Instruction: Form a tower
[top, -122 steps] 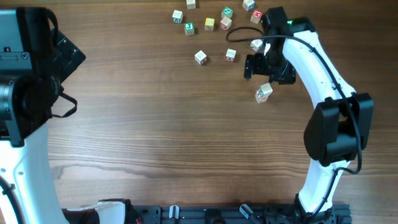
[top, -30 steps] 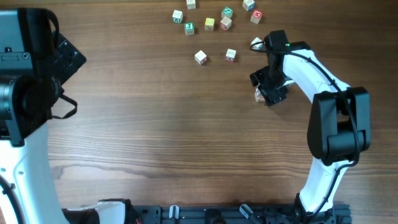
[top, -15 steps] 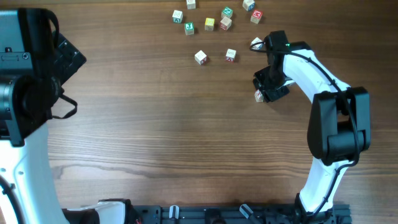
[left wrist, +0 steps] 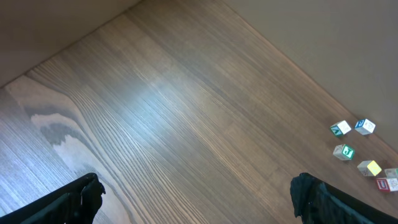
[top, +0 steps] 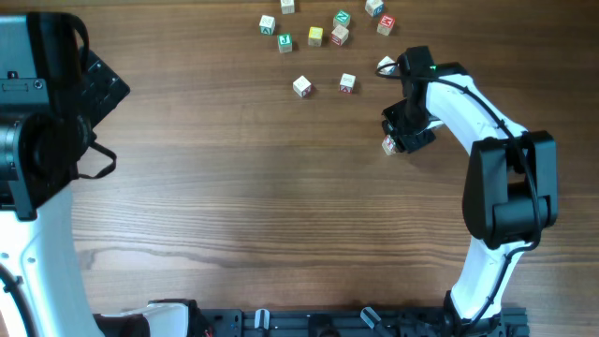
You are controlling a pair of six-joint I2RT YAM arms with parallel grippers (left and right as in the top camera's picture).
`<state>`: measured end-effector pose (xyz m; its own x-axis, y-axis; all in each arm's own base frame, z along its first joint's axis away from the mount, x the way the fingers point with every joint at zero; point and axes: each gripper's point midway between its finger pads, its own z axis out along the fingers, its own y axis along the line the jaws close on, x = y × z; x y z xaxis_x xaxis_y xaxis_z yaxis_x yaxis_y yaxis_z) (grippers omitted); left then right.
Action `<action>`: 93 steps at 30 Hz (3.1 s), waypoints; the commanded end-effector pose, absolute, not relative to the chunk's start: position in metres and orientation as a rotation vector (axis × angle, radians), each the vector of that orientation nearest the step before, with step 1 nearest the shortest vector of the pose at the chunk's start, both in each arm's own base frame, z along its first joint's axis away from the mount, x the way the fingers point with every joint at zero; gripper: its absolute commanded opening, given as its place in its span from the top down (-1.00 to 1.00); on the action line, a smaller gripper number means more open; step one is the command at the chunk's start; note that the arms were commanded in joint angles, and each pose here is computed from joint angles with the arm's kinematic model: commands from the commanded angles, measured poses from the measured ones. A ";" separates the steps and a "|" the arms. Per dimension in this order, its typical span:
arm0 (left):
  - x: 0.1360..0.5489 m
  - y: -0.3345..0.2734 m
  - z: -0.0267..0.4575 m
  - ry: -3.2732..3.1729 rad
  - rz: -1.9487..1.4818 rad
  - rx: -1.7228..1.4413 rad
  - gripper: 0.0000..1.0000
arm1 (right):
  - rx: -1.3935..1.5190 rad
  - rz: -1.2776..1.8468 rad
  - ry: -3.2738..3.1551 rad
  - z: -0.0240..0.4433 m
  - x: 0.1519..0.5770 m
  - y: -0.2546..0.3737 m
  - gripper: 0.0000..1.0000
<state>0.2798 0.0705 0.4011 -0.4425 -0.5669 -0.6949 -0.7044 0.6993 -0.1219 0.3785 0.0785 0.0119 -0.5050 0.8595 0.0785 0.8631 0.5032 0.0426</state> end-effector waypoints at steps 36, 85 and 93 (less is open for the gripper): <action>0.281 0.072 0.398 2.176 0.243 -0.976 -1.00 | -1.428 -0.199 -2.770 0.037 0.388 0.086 -0.99; 0.280 0.072 0.397 2.179 0.246 -0.976 -1.00 | 0.633 -0.115 -3.038 0.030 0.371 0.091 -0.99; 0.280 0.072 0.397 2.180 0.246 -0.977 -1.00 | 0.575 -0.068 -3.048 0.030 0.371 0.090 -0.99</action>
<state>0.2786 0.0705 0.4001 -0.4481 -0.5665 -0.6916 -0.7051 0.6995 -0.1161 0.3750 0.0888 0.0380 -0.9274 -0.3741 -0.0001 -0.3733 0.9255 0.0641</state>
